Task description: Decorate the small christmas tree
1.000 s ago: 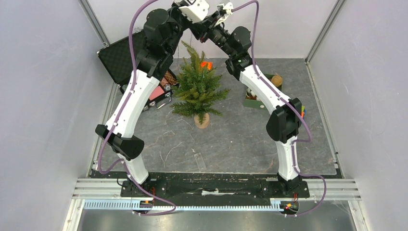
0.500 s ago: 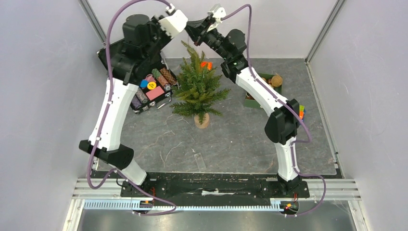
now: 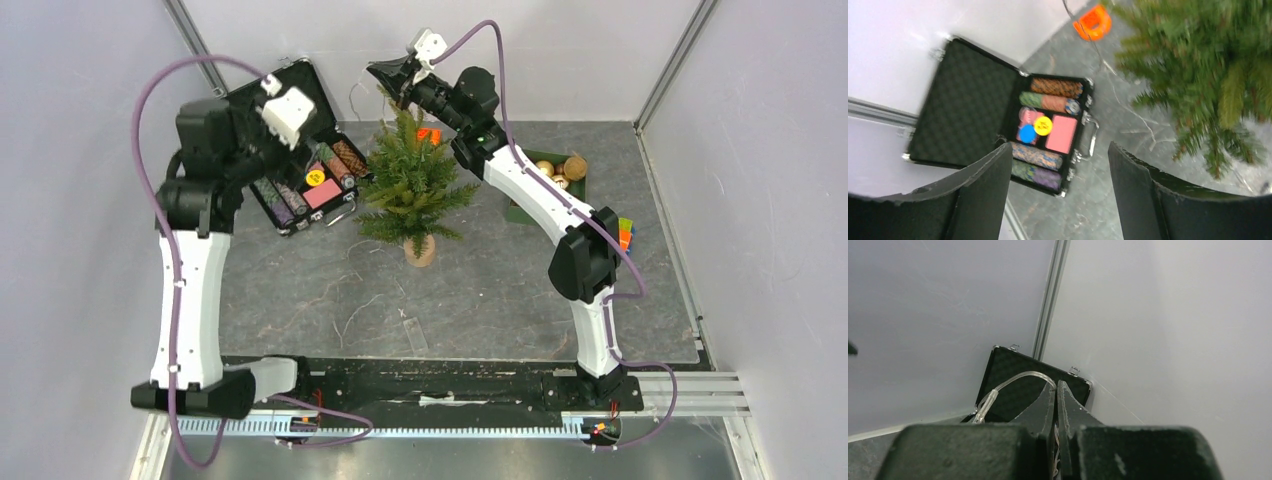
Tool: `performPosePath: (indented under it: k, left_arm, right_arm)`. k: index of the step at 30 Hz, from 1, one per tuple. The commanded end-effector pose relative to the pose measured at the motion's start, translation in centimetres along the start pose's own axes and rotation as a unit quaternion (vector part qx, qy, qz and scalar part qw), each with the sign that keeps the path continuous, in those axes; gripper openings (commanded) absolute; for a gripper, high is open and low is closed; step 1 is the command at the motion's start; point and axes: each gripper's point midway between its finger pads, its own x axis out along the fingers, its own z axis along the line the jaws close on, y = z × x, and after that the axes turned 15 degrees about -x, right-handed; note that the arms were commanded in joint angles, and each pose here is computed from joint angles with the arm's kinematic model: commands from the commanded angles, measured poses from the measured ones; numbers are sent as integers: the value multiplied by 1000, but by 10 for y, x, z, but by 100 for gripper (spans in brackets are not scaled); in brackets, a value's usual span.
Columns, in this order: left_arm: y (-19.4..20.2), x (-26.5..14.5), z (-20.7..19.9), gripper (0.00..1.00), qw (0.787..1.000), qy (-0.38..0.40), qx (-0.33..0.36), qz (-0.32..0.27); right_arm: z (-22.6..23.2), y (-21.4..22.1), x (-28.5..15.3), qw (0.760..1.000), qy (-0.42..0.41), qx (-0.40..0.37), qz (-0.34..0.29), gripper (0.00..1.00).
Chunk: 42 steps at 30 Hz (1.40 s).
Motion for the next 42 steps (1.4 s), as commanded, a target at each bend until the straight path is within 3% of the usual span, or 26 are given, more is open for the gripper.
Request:
performPosePath:
  k: [1,3,7,12,16,21,26,42]
  left_arm:
    - [52,32,-24,73,996,88,3,-34]
    - [72,55,-26,70,994,94,-2,-60]
    - [107,101,-15,70,986,102,-106,-77]
    - [99,139,-4,73,975,115,-142,-130]
    - [77,146,-11,79,964,152,-115,-185]
    - [83,162,-18,76,961,154,-53,-223]
    - [98,177,-22,69,961,175,-17,-211]
    - [125,208,-57,71,950,244,53,-187]
  right_arm:
    - [-10,-40,-4,999,1,-25,-31,0]
    - [-9,-44,-4,999,-4,-23,-37,0]
    - [-9,-48,-5,999,-7,-22,-41,0]
    - [-1,-59,-6,998,-27,-20,-50,0]
    - [9,-67,-7,998,-34,-38,-45,0]
    - [17,-85,-7,996,-39,-35,-66,0]
    - [18,-95,-6,996,-44,-32,-77,0]
    - [20,-86,-5,996,-45,-44,-61,0]
